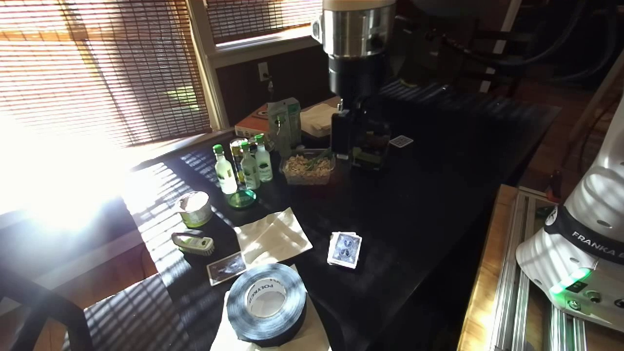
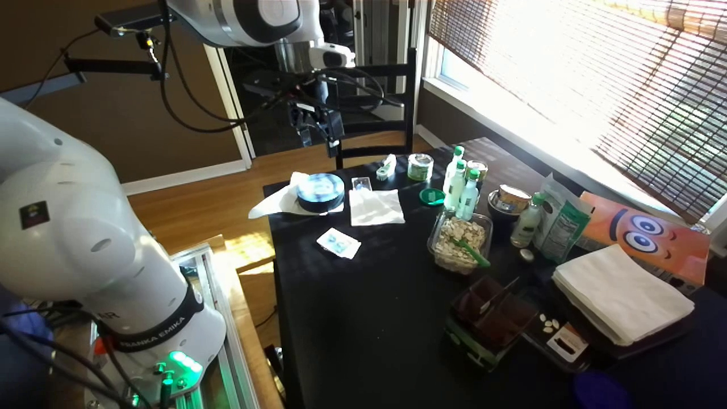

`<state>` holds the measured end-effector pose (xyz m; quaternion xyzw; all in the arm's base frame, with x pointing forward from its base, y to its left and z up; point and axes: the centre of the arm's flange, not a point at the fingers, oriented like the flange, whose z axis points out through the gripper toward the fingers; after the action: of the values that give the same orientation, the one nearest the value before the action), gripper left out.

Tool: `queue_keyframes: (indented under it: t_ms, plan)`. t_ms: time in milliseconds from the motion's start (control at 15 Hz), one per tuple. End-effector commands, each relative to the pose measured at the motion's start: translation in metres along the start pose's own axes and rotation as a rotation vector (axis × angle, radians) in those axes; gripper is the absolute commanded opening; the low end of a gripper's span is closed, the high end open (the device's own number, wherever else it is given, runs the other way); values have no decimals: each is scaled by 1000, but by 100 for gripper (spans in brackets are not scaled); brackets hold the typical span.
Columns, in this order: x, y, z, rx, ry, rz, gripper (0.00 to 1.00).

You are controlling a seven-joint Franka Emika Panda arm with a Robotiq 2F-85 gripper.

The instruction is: Put the green lid on the tin

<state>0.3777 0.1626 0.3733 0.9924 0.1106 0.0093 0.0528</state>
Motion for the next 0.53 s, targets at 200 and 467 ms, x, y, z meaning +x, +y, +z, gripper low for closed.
queue_keyframes:
  t_ms: [200, 467]
  plan:
    - [24, 4, 23, 44, 2, 42, 100]
    - [30, -7, 20, 92, 4, 142, 100]
